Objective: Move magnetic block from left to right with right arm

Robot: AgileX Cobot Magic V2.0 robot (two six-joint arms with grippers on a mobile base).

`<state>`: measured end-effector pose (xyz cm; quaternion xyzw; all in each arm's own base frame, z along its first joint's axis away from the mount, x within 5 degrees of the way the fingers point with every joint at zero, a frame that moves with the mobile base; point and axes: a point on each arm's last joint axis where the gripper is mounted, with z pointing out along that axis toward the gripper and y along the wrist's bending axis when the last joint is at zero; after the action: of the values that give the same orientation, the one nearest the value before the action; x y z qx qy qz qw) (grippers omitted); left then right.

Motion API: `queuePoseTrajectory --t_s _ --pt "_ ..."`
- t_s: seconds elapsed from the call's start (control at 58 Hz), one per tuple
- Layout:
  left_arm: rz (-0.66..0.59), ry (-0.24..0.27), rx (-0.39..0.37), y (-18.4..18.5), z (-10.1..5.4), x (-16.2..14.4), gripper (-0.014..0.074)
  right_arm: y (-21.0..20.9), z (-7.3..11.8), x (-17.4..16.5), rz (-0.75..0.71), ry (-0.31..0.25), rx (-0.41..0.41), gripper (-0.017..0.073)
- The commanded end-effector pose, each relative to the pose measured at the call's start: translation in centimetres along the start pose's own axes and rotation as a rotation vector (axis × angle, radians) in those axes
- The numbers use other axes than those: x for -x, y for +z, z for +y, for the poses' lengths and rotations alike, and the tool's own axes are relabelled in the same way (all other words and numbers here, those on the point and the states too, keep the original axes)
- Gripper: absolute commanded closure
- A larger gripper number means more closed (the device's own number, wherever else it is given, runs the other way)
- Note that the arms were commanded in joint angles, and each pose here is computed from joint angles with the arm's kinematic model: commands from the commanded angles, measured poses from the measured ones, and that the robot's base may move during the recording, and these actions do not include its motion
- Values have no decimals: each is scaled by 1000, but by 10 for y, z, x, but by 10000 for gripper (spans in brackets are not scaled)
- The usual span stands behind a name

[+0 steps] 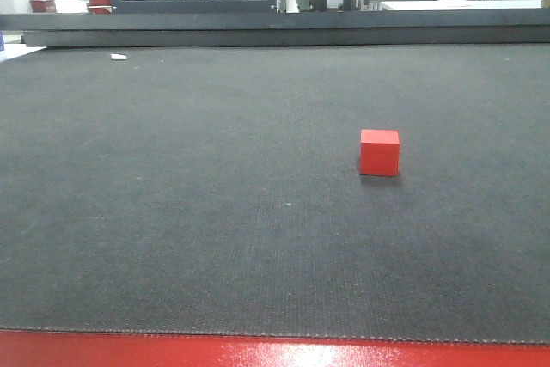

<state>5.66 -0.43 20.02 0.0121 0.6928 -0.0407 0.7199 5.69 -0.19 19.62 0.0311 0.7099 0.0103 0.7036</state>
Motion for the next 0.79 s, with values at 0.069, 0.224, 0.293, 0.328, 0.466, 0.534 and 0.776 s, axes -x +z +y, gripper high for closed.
queuePoseTrajectory --t_s 0.069,0.224,0.293,0.328,0.466,0.534,0.776 --pt "-88 -11 1 -1 0 6 720 -2 1 9 -108 -4 5 501" --pt "-88 -11 1 -1 0 6 720 -2 1 9 -108 -4 5 501" --pt "-88 -11 1 -1 0 6 720 -2 1 9 -108 -4 5 501" --pt "-88 -11 1 -1 0 6 720 -2 1 9 -108 -4 5 501" --pt "-88 -11 1 -1 0 6 720 -2 1 9 -108 -4 5 501" --pt "-88 -11 1 -1 0 6 720 -2 1 9 -109 -4 5 501" --pt "-88 -11 1 -1 0 6 720 -3 1 16 -168 -4 13 501"
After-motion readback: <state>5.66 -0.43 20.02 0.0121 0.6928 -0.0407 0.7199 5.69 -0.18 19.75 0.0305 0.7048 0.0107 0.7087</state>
